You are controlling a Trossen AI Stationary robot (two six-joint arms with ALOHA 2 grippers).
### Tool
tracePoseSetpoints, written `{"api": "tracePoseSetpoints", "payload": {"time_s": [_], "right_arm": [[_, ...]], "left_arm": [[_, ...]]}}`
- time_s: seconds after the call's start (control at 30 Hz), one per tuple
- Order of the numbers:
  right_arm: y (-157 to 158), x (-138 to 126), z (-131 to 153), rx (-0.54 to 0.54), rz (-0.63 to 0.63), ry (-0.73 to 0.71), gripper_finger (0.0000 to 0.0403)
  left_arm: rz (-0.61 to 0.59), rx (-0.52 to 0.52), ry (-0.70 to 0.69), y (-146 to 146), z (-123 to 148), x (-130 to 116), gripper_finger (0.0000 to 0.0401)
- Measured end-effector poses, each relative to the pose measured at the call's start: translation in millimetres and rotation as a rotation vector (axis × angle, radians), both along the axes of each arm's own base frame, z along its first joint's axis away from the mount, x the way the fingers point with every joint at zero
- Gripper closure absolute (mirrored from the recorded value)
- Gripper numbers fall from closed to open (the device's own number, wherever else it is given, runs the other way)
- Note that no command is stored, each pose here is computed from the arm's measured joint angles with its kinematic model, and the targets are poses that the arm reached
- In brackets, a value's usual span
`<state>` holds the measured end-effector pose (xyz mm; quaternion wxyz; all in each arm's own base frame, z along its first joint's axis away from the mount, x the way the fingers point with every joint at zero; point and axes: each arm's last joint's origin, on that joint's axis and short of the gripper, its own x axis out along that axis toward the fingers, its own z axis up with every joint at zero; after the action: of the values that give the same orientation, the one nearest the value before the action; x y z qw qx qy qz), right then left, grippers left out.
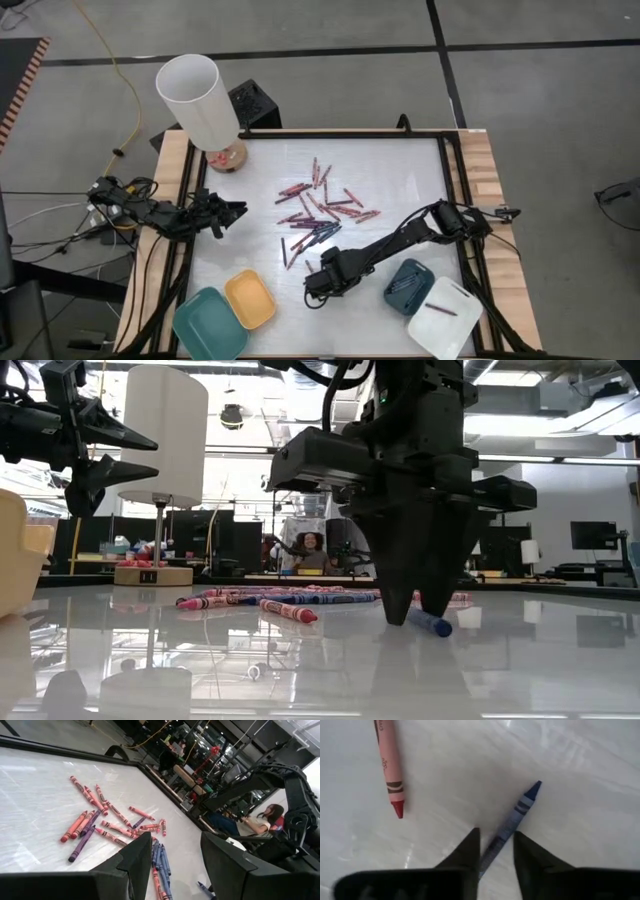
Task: Sort crayons
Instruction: Put the blue crayon into the dark blue bin
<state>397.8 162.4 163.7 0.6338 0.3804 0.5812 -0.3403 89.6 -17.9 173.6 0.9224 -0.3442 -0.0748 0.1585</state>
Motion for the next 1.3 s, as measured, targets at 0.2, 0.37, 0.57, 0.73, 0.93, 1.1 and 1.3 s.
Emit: {"api": "tracePoseSetpoints", "payload": {"time_s": [0.2,0.37,0.57,0.73,0.93,1.1,1.3], "right_arm": [[0.1,-0.1,-0.5,-0.003,0.026,0.001,0.0389],[0.2,-0.3,-0.8,-0.004,0.032,0.002,0.0394],[5.1,-5.1,9.9,-0.04,0.051,-0.039,0.04],[7.7,-11.7,25.9,-0.037,0.118,-0.061,0.04],[8.4,-25.5,48.1,-0.048,0.193,-0.048,0.0401],[10.5,-52.4,74.4,-0.077,0.238,0.028,0.0401],[15.1,-93.0,107.2,-0.118,0.259,0.124,0.0401]], "left_arm": [[0.0,0.0,0.0,0.0,0.0,0.0,0.0241],[-0.001,0.0,0.0,0.0,0.0,0.0,0.0241],[0.0,0.0,0.0,0.0,0.0,0.0,0.0241],[0.0,0.0,0.0,0.0,0.0,0.0,0.0241],[-0.001,-0.002,-0.001,0.0,0.0,0.0,0.0241],[0.0,-0.008,-0.003,0.0,0.0,0.0,0.0241],[0.0,-0.008,-0.003,0.0,0.0,0.0,0.0241]]}}
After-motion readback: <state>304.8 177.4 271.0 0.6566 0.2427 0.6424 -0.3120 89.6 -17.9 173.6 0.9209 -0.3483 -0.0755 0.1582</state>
